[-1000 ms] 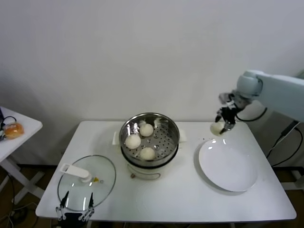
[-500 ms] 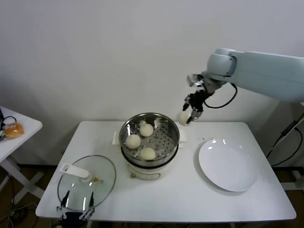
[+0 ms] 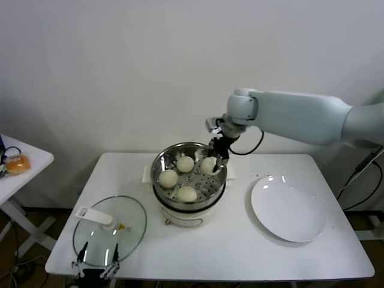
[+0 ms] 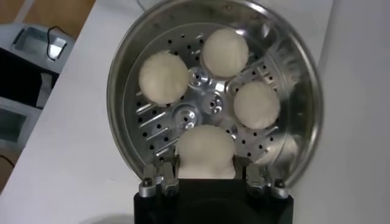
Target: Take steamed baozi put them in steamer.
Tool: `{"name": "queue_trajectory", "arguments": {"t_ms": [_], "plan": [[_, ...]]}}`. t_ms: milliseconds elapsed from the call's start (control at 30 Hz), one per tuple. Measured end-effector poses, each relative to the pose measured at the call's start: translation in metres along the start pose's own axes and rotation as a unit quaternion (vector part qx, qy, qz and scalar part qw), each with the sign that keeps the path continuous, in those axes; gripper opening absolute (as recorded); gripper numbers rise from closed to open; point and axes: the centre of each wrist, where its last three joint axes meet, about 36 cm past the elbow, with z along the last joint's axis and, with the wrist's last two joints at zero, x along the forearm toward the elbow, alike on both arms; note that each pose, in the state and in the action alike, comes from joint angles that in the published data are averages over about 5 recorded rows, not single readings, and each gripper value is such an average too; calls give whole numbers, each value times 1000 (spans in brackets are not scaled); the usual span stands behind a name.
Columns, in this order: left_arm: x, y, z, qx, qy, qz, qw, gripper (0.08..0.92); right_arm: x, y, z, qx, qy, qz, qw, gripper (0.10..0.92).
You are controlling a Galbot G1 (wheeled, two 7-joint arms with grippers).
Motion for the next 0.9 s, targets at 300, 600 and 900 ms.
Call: {"name": "queue_trajectory", "arguments": {"t_ms": [300, 600, 900], "plan": [[1, -1, 0, -1, -1, 2, 1000, 823, -39, 3, 4, 3, 14, -4, 1000, 602], [2, 1, 0, -3, -1, 0, 1000, 823, -53, 1, 2, 7, 18, 3, 1000, 669], [3, 3, -5, -4, -6, -2, 1000, 823, -30, -4, 4, 4, 7, 27, 1000, 821]]}}
